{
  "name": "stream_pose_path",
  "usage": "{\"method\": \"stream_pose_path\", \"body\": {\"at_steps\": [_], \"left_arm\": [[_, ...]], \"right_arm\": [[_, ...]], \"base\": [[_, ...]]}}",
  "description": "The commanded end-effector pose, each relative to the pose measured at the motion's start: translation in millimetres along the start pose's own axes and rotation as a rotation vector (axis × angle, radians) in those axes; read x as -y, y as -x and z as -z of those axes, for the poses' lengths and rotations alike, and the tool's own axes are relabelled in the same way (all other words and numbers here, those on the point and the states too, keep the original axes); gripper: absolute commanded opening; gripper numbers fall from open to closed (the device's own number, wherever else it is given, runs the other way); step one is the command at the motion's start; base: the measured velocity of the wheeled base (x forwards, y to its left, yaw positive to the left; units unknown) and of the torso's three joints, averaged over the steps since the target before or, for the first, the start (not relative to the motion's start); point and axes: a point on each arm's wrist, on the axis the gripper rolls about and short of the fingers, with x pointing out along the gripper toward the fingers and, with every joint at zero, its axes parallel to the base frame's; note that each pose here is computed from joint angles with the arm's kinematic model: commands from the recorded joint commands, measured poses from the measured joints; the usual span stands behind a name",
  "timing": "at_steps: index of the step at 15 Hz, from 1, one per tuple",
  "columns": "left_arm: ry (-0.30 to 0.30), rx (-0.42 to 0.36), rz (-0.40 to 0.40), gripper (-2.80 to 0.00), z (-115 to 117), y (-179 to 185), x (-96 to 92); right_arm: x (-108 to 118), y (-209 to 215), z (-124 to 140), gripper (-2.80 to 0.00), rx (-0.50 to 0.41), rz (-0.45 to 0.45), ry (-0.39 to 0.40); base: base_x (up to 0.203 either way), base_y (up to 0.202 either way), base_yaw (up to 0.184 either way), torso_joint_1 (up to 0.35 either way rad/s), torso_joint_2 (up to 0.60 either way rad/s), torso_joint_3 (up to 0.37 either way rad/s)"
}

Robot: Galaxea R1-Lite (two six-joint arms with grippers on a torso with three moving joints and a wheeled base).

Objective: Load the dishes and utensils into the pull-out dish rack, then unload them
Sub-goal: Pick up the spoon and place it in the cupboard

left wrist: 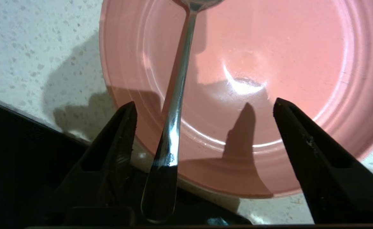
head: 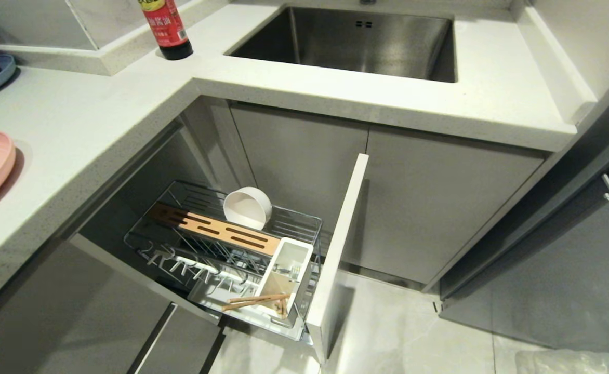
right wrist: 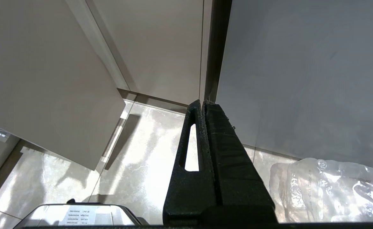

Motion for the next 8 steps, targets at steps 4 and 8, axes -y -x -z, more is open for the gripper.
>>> {"method": "stream_pose_path", "body": {"at_steps": [4, 8], "left_arm": [[0.002, -0.011, 0.036, 0.00, 0.4, -9.5, -0.2], [-0.008, -0.014, 0.057, 0.00, -1.5, -14.4, 2.8]], "right_arm": [[0.0, -0.1, 0.0, -2.80, -0.001, 0.001, 0.000], [0.0, 0.0, 0.0, -2.80, 0.000, -0.001, 0.000]], "base": [[0.000, 0.000, 0.000, 0.000, 0.00, 0.000], [0.000, 0.000, 0.000, 0.000, 0.00, 0.000]]}}
